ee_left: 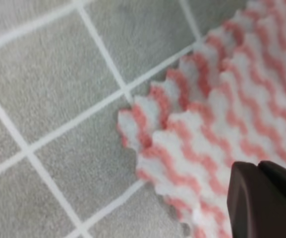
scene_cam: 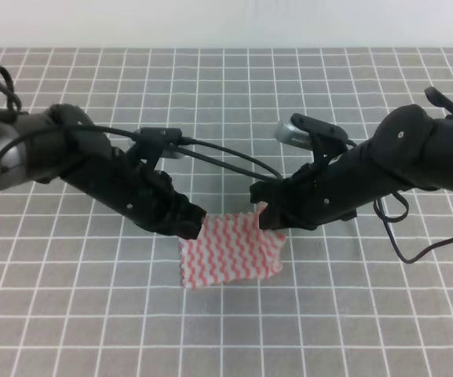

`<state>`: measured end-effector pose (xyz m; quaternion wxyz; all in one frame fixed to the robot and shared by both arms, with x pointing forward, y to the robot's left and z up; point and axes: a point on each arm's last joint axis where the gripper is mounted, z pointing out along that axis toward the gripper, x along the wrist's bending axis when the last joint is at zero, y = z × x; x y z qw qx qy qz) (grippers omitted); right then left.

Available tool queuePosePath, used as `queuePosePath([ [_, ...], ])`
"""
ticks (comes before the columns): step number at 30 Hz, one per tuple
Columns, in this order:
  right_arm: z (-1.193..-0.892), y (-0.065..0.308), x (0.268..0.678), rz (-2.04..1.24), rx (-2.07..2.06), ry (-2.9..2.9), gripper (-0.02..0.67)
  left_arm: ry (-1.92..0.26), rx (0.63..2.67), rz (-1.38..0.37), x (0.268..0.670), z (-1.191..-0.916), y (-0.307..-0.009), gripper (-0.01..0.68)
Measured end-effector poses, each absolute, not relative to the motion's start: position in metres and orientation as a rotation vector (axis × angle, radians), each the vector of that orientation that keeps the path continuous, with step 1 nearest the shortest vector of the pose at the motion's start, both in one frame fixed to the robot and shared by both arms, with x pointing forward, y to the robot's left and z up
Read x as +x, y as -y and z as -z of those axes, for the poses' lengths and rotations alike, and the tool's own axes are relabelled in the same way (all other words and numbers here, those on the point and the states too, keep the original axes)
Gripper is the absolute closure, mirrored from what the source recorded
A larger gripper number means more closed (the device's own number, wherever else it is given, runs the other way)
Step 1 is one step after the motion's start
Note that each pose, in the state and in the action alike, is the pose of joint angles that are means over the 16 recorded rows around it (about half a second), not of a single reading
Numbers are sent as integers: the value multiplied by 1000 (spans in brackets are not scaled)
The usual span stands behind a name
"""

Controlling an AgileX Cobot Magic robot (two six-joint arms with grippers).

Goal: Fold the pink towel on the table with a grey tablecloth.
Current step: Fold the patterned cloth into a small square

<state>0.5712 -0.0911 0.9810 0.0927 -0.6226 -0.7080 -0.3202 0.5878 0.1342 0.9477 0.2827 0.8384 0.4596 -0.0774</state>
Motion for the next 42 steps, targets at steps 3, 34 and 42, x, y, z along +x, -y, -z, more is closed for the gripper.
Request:
queuePosePath([
  [3,-981,91,571,953,-1847,2102,663,-1228,2244,191,588,-953,-137,676],
  [34,-984,81,566,973,-1803,2063,663,-1327,2225,268,594,-927,-143,676],
  [42,-989,72,564,1017,-1749,2043,664,-1329,2220,271,594,-927,-143,676],
])
